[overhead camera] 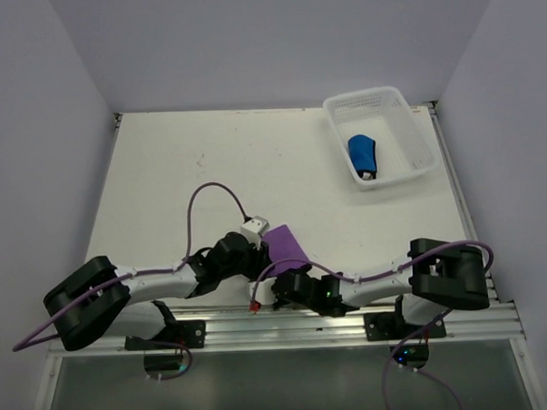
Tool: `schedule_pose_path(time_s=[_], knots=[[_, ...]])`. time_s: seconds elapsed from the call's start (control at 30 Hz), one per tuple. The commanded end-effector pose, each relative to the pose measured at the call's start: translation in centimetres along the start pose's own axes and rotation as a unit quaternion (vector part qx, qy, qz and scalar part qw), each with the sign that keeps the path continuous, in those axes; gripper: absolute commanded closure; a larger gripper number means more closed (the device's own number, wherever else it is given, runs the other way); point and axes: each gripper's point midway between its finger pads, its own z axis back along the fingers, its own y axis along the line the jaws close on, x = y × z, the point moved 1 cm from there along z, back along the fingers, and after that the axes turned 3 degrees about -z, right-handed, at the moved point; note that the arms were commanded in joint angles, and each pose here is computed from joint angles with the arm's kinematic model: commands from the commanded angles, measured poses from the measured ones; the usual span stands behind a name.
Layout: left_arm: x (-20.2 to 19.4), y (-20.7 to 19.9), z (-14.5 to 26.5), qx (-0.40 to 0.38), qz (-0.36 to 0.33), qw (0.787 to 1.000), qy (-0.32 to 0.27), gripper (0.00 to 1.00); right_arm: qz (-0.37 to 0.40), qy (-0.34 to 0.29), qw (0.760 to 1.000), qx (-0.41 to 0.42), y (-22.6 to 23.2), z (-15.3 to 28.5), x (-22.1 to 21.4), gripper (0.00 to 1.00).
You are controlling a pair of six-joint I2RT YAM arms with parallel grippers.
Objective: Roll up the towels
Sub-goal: Roll the towel
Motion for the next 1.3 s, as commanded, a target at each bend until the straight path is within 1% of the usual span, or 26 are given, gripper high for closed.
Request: schedule_pose_path(time_s=[0.0,0.23,0.3,0.53,0.6,0.73,0.77,0.83,1.0,1.03,1.1,1.13,1.27], knots=[[1.1,-0.4,0.5,0.002,0.000,1.000,-0.017,0.56,-0.030,0.000,0.999,0.020,0.3,-0.1,0.1,0.83],[1.6,-0.3,1.0,0.008,-0.001,1.000,-0.023,0.56,-0.065,-0.015,0.997,0.042,0.5,0.9,1.4,0.90],[2.0,-0.2,1.2,0.012,0.003,0.999,-0.031,0.56,-0.090,-0.028,0.994,0.048,0.3,1.3,2.4,0.91],[4.1,-0.3,3.0,0.020,0.010,0.997,-0.072,0.55,-0.173,-0.021,0.980,0.096,0.4,2.3,3.7,0.97],[4.5,-0.3,3.4,0.021,0.013,0.997,-0.080,0.55,-0.192,-0.022,0.974,0.118,0.5,2.5,3.9,0.98],[4.6,-0.3,4.0,0.019,0.025,0.996,-0.088,0.54,-0.226,-0.023,0.964,0.137,0.3,2.9,4.1,0.99],[4.4,-0.3,4.0,0.017,0.026,0.996,-0.088,0.54,-0.231,-0.020,0.964,0.134,0.0,2.8,3.9,0.98],[4.3,-0.4,4.3,0.013,0.033,0.995,-0.092,0.54,-0.237,-0.024,0.957,0.164,0.7,3.0,4.3,0.99],[3.4,-0.4,4.8,0.000,0.045,0.994,-0.099,0.55,-0.256,-0.009,0.946,0.198,1.4,2.6,3.8,1.00],[3.8,-0.6,5.1,-0.008,0.048,0.992,-0.112,0.55,-0.263,-0.008,0.944,0.201,1.3,2.5,3.9,1.00],[3.4,-0.7,5.4,-0.018,0.051,0.992,-0.115,0.55,-0.274,-0.014,0.937,0.218,1.4,2.5,4.0,1.00],[3.8,-1.0,5.7,-0.029,0.051,0.990,-0.129,0.55,-0.280,-0.018,0.934,0.222,1.3,2.5,4.1,1.00],[3.5,-1.6,6.2,-0.051,0.046,0.988,-0.135,0.54,-0.307,-0.037,0.918,0.248,0.4,2.7,4.2,1.00]])
